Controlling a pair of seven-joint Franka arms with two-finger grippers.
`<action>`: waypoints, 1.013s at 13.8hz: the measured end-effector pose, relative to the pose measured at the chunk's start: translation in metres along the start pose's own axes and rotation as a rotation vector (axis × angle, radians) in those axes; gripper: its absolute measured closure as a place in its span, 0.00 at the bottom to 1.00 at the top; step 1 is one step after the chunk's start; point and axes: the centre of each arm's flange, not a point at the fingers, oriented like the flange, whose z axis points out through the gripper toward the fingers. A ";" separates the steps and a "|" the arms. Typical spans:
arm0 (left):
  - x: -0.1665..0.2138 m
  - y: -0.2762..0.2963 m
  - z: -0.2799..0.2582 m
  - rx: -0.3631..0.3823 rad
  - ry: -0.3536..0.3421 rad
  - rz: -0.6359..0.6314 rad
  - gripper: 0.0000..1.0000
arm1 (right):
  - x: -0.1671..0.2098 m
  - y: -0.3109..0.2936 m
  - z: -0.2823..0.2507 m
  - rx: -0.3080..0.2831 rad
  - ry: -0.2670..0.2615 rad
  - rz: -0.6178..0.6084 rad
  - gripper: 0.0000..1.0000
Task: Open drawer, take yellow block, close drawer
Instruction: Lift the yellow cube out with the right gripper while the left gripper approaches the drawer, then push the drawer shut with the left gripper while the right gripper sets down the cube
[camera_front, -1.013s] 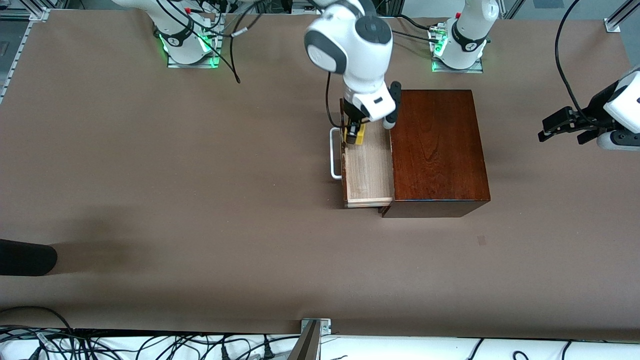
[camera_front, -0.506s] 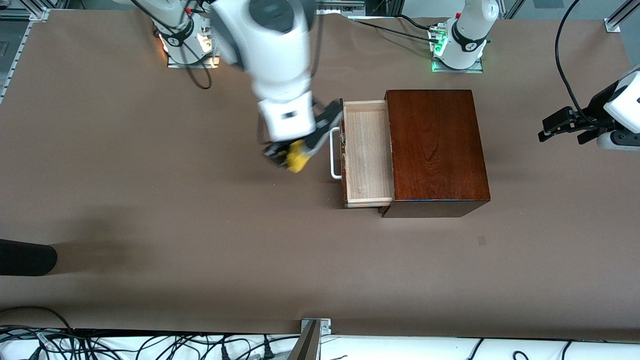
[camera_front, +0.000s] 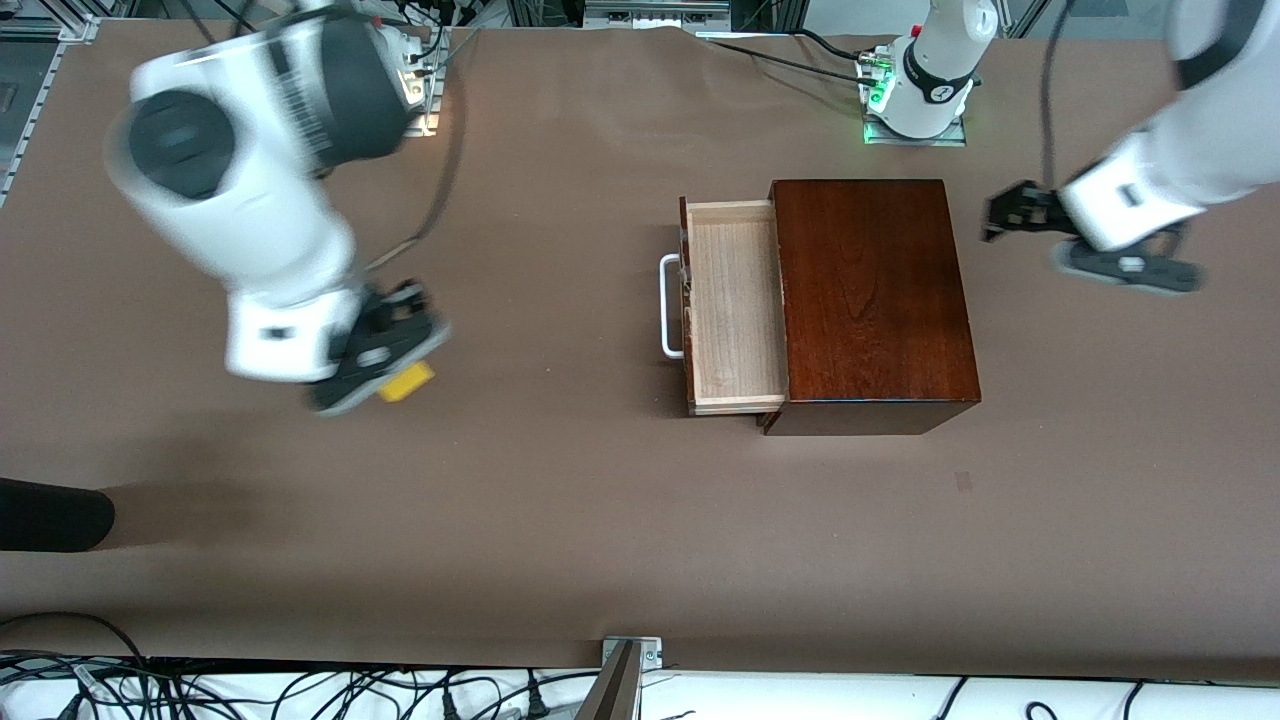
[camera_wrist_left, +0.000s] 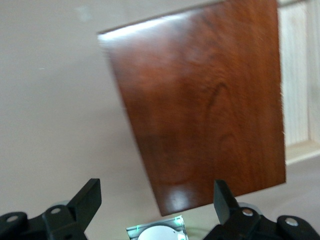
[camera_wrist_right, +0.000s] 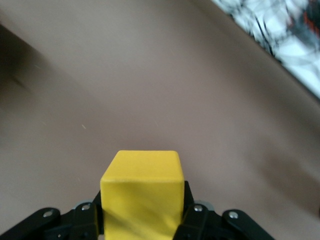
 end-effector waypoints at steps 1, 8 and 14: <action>0.009 0.025 0.011 -0.009 -0.023 0.049 0.00 | -0.017 0.025 0.013 0.019 -0.021 0.045 0.44; 0.052 0.278 0.068 -0.158 -0.110 0.486 0.00 | -0.093 0.073 0.156 0.056 -0.095 0.304 0.44; 0.124 0.380 0.163 -0.191 0.019 0.764 0.00 | -0.136 0.060 0.262 0.041 -0.073 0.468 0.44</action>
